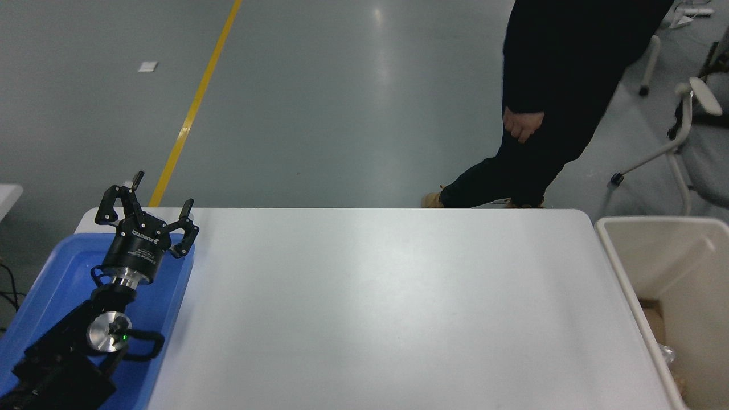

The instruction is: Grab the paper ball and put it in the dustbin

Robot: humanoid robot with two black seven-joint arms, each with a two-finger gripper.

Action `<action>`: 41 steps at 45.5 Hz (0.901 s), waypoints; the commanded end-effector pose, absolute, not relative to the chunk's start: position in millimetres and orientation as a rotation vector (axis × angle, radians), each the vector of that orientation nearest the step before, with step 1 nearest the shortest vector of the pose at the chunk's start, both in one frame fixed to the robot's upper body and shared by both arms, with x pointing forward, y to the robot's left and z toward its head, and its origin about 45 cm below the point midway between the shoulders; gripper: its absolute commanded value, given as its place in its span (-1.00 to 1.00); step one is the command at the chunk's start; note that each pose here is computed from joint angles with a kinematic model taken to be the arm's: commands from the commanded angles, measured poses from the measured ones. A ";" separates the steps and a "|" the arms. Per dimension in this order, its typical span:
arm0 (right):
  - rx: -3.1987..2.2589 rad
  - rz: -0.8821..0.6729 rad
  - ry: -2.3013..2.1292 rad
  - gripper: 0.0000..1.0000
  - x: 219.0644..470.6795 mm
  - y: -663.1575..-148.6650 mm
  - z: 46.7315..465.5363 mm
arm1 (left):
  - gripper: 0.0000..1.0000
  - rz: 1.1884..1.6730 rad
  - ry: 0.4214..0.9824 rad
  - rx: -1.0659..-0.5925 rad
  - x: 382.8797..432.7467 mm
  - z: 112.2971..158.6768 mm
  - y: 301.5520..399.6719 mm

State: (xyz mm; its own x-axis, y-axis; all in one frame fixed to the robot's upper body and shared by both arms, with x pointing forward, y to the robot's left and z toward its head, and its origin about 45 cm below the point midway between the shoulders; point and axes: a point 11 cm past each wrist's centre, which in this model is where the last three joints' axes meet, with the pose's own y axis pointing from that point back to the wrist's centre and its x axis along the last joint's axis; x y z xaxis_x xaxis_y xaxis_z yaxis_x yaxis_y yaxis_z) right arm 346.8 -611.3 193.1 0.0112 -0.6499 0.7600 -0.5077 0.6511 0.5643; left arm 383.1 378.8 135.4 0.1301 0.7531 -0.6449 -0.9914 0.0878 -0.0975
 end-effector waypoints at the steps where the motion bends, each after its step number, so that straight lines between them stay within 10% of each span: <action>1: 0.876 -0.219 -1.730 -1.00 296.5 -622.5 129.7 | 0.97 1.382 0.498 -0.593 383.0 135.0 378.8; 41: 0.885 -0.318 -1.645 -1.00 253.7 -577.4 48.9 | 0.97 1.381 0.498 -0.593 383.0 135.1 378.7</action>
